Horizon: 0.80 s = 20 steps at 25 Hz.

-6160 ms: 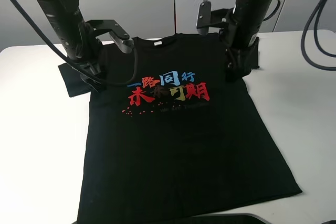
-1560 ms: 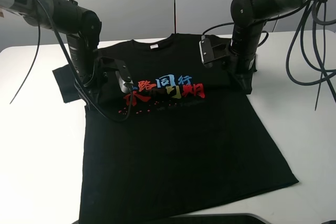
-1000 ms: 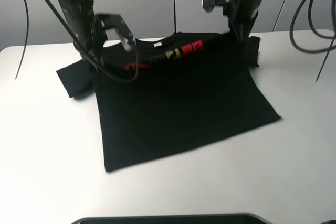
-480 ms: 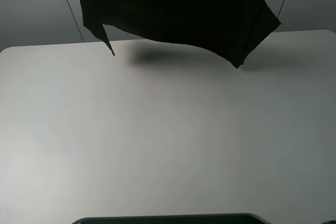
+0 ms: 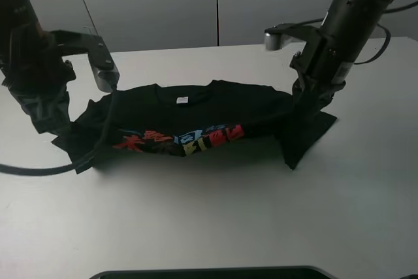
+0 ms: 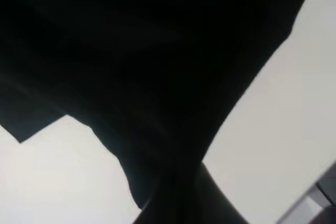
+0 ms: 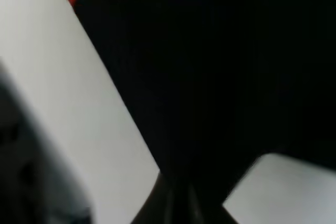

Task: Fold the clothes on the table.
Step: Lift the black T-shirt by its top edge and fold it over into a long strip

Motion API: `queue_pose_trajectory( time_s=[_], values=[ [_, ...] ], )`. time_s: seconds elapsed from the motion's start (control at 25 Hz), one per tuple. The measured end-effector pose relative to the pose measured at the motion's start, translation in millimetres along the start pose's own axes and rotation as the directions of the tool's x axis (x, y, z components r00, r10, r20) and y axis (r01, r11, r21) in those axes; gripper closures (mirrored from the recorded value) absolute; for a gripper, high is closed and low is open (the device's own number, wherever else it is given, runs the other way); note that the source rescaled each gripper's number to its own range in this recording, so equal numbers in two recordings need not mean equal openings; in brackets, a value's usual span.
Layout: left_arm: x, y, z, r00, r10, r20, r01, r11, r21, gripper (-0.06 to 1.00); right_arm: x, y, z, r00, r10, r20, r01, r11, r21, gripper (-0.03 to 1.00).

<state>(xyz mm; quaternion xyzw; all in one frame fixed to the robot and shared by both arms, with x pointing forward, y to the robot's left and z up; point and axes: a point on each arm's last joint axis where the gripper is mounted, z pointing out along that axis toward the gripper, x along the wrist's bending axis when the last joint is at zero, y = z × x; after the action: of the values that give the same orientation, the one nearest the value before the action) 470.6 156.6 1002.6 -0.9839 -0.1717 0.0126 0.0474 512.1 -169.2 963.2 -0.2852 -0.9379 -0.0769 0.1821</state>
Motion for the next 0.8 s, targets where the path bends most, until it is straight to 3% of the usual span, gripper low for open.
queue_pose_trajectory(
  time_s=[0.12, 0.28, 0.44, 0.52, 0.6, 0.8],
  values=[
    [-12, -17, 0, 1.000, 0.006, -0.005, -0.006, 1.000, 0.011, 0.94, 8, -22, 30, 0.993, 0.062, -0.102, -0.054, 0.996, 0.077, 0.97],
    [-6, -23, -4, 0.992, 0.028, -0.120, -0.026, 1.000, 0.016, 0.94, 10, -29, 37, 0.991, 0.062, -0.115, -0.051, 0.994, 0.096, 0.97],
    [14, -11, -7, 0.941, 0.026, -0.337, -0.059, 0.994, -0.091, 0.94, -6, -11, 27, 0.999, 0.002, 0.048, -0.001, 0.999, -0.032, 0.97],
    [23, -3, -3, 0.916, 0.053, -0.398, -0.101, 0.990, -0.101, 0.94, -14, 0, 19, 0.989, -0.037, 0.142, 0.053, 0.993, -0.108, 0.97],
    [31, 5, 6, 0.895, 0.091, -0.437, -0.146, 0.985, -0.095, 0.94, -20, 9, 12, 0.972, -0.069, 0.223, 0.106, 0.981, -0.161, 0.97],
    [51, 29, 47, 0.888, 0.126, -0.442, -0.199, 0.972, -0.123, 0.94, -35, 23, 4, 0.912, -0.080, 0.402, 0.196, 0.946, -0.257, 0.97]
  ],
)
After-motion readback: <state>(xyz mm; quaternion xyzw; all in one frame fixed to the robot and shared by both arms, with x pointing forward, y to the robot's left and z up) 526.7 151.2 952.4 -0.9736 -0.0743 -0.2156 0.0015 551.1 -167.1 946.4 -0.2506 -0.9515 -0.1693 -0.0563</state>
